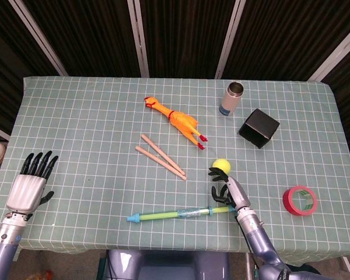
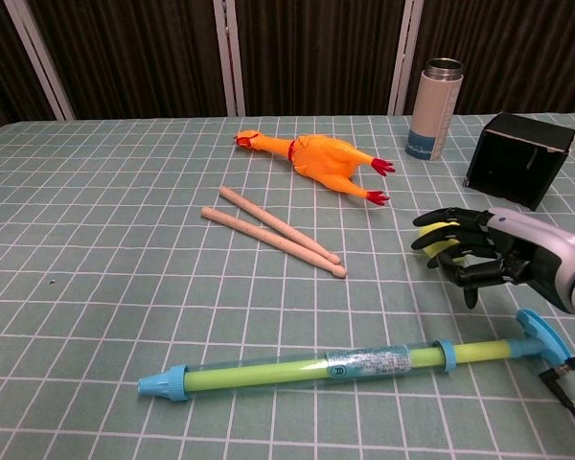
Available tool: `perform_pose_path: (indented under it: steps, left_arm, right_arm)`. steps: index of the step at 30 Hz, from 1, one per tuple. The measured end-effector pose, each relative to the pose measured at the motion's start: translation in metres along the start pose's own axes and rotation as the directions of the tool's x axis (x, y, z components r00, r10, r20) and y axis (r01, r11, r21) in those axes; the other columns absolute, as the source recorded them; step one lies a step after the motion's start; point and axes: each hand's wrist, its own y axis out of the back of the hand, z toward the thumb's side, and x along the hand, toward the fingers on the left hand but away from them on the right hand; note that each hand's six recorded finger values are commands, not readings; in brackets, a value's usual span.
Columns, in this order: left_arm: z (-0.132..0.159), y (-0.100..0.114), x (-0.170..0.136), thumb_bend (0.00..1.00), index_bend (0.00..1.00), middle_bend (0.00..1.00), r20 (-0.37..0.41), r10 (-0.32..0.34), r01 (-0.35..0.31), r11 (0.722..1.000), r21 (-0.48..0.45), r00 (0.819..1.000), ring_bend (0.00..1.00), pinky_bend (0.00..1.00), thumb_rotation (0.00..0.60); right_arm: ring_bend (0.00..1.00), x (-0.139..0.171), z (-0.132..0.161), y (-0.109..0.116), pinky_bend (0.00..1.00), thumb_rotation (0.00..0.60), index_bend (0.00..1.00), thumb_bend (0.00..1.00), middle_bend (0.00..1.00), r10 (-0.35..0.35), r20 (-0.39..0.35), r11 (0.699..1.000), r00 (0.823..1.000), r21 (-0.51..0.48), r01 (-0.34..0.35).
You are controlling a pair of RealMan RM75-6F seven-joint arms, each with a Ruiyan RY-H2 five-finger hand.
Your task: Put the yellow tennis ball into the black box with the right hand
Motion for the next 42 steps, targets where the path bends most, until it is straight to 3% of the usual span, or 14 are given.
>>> perform_pose_path:
  steps: [12,42]
  left_arm:
    - [-0.002,-0.004,0.004,0.13,0.00,0.00,-0.014,-0.013,0.013,1.000,0.007,1.000,0.00,0.04,0.600]
    - [0.003,-0.020,0.017,0.13,0.00,0.00,-0.038,-0.064,0.066,0.997,0.041,0.997,0.00,0.04,0.600]
  right_arm:
    - [0.26,-0.012,-0.008,0.007,0.57,0.600,0.17,0.63,0.24,0.004,0.011,1.000,1.000,-0.029,-0.004]
    - [0.25,-0.038,-0.023,0.070,0.50,0.600,0.16,0.63,0.22,-0.068,0.003,0.996,0.998,0.050,0.067]
